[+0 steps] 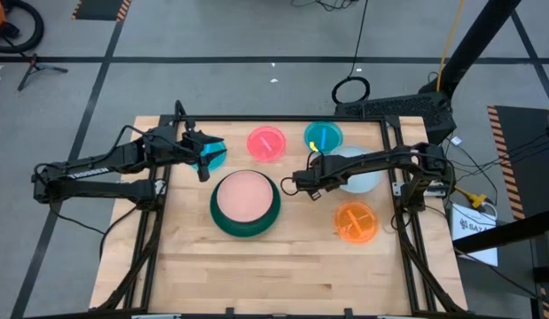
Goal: Stack plastic plates
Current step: Stack the blue plate on top of the pink plate, then stack the left light blue plate on top of the blue plate
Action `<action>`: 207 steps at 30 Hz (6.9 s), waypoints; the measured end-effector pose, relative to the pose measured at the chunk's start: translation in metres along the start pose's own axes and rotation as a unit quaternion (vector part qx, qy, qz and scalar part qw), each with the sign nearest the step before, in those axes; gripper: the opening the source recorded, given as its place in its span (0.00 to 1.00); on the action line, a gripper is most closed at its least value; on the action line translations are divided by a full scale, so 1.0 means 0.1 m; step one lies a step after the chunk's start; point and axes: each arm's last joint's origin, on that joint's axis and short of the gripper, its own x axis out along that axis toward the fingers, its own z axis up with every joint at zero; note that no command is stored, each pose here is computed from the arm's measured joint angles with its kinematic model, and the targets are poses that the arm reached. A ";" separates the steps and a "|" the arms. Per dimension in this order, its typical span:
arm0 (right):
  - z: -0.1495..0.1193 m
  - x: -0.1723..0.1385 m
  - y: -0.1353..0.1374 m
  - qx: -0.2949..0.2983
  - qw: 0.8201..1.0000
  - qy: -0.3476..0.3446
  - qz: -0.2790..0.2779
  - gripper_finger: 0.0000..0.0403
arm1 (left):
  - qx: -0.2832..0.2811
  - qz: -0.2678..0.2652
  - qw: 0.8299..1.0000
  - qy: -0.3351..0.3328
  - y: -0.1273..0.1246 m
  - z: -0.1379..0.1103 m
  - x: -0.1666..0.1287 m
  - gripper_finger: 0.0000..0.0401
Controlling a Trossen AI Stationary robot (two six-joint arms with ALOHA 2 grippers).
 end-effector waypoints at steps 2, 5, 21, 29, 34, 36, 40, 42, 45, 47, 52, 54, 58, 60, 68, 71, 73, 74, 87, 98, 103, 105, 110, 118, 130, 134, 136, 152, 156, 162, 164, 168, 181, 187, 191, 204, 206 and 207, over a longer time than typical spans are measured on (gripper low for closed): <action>0.00 -0.10 0.04 -0.013 1.000 -0.012 0.013 0.02 | 0.000 0.000 1.000 0.000 0.00 0.00 0.00 0.40; 0.01 -0.24 0.11 -0.032 0.998 -0.032 0.036 0.02 | -0.001 0.000 1.000 0.000 0.00 0.00 0.00 0.40; -0.01 -0.82 0.56 -0.265 0.922 -0.215 0.184 0.01 | -0.003 0.000 1.000 0.000 0.00 0.00 0.00 0.40; 0.01 -1.04 0.77 -0.403 0.814 -0.360 0.211 0.01 | -0.005 0.000 1.000 0.000 0.00 0.00 0.00 0.40; 0.01 -1.09 0.88 -0.432 0.775 -0.392 0.243 0.01 | -0.006 0.000 1.000 0.000 0.00 0.00 0.00 0.40; -0.01 -1.06 0.93 -0.445 0.767 -0.386 0.255 0.01 | -0.007 0.000 1.000 0.000 0.00 0.00 0.00 0.40; -0.03 -0.98 1.07 -0.467 0.750 -0.387 0.263 0.01 | -0.009 0.000 1.000 0.000 0.00 0.00 0.00 0.40; -0.02 -0.94 1.14 -0.475 0.739 -0.392 0.271 0.01 | -0.009 -0.001 1.000 0.000 0.00 0.00 0.00 0.40; -0.03 -0.90 1.21 -0.483 0.731 -0.390 0.283 0.01 | -0.009 -0.001 1.000 -0.001 0.00 0.00 0.00 0.40; -0.02 -0.87 1.25 -0.486 0.727 -0.394 0.281 0.01 | -0.009 -0.001 1.000 -0.001 0.00 0.00 0.00 0.40; -0.02 -0.81 1.29 -0.491 0.729 -0.389 0.277 0.03 | -0.009 -0.001 1.000 -0.001 0.00 0.00 0.00 0.40; -0.02 -0.82 1.29 -0.490 0.729 -0.389 0.277 0.03 | -0.009 -0.001 1.000 -0.001 0.00 0.00 0.00 0.40; -0.02 -0.82 1.29 -0.490 0.728 -0.391 0.279 0.03 | -0.009 -0.001 1.000 -0.001 0.00 0.00 0.00 0.40; -0.02 -0.83 1.30 -0.492 0.723 -0.389 0.289 0.03 | -0.011 -0.001 1.000 -0.001 0.00 0.00 0.00 0.40; -0.03 -0.83 1.30 -0.504 0.712 -0.389 0.296 0.04 | -0.031 -0.001 1.000 -0.001 0.00 0.00 0.00 0.40; -0.03 -0.83 1.30 -0.505 0.711 -0.389 0.296 0.04 | -0.044 -0.002 0.999 0.000 -0.01 0.00 0.00 0.40; -0.03 -0.83 1.30 -0.508 0.709 -0.390 0.294 0.04 | -0.054 -0.002 0.999 0.004 -0.01 -0.01 0.00 0.40; -0.03 -0.83 1.30 -0.512 0.707 -0.391 0.292 0.04 | -0.058 -0.003 0.998 0.008 -0.01 -0.01 0.00 0.40; -0.03 -0.83 1.30 -0.515 0.705 -0.393 0.288 0.31 | -0.109 -0.038 0.992 0.042 -0.14 -0.06 -0.02 0.40; -0.07 -0.73 1.20 -0.538 0.731 -0.341 0.245 0.39 | -0.143 -0.070 0.985 0.066 -0.27 -0.08 -0.04 0.40; -0.04 -0.72 1.03 -0.535 0.759 -0.303 0.215 0.36 | -0.156 -0.059 0.983 0.083 -0.33 -0.10 0.04 0.40; -0.03 -0.73 0.96 -0.526 0.771 -0.288 0.214 0.35 | -0.159 -0.053 0.981 0.098 -0.36 -0.12 0.10 0.40; -0.05 -0.75 0.77 -0.514 0.778 -0.289 0.216 0.32 | -0.166 -0.033 0.976 0.138 -0.41 -0.20 0.26 0.40; -0.10 -0.69 0.46 -0.481 0.765 -0.355 0.239 0.30 | -0.161 -0.008 0.966 0.200 -0.48 -0.34 0.51 0.40; -0.04 -0.80 -0.15 -0.414 0.763 -0.428 0.252 0.30 | -0.204 0.080 0.918 0.330 -0.16 -0.53 0.73 0.40; -0.05 -0.83 -0.28 -0.400 0.763 -0.439 0.254 0.30 | -0.202 0.110 0.903 0.363 0.07 -0.54 0.78 0.40; -0.04 -0.83 -0.32 -0.392 0.766 -0.441 0.255 0.30 | -0.199 0.123 0.896 0.378 0.20 -0.56 0.80 0.40; -0.07 -0.73 -0.44 -0.371 0.769 -0.452 0.257 0.30 | -0.258 0.200 0.794 0.513 1.15 -1.27 0.96 0.40; -0.10 -0.69 -0.46 -0.372 0.783 -0.428 0.256 0.30 | -0.270 0.191 0.784 0.525 1.25 -1.39 0.96 0.40; -0.09 -0.69 -0.45 -0.368 0.783 -0.429 0.258 0.30 | -0.284 0.200 0.773 0.530 1.36 -1.50 0.94 0.40; -0.09 -0.69 -0.45 -0.367 0.784 -0.429 0.259 0.30 | -0.290 0.202 0.767 0.535 1.39 -1.55 0.94 0.40; -0.09 -0.69 -0.45 -0.366 0.784 -0.428 0.260 0.30 | -0.300 0.196 0.765 0.535 1.42 -1.60 0.95 0.40; -0.09 -0.69 -0.45 -0.362 0.786 -0.427 0.262 0.30 | -0.315 0.170 0.774 0.522 1.33 -1.55 1.02 0.40; -0.09 -0.69 -0.45 -0.362 0.786 -0.427 0.262 0.30 | -0.295 0.140 0.788 0.523 1.14 -1.45 1.13 0.40; -0.09 -0.69 -0.45 -0.362 0.786 -0.427 0.261 0.30 | -0.280 0.123 0.794 0.525 1.02 -1.41 1.19 0.40; -0.09 -0.69 -0.45 -0.363 0.786 -0.426 0.261 0.30 | -0.260 0.100 0.787 0.550 0.88 -1.47 1.30 0.40; -0.09 -0.69 -0.45 -0.363 0.786 -0.426 0.261 0.30 | -0.260 0.099 0.784 0.555 0.87 -1.51 1.33 0.40; -0.09 -0.69 -0.45 -0.363 0.786 -0.426 0.261 0.30 | -0.259 0.099 0.783 0.557 0.87 -1.53 1.34 0.40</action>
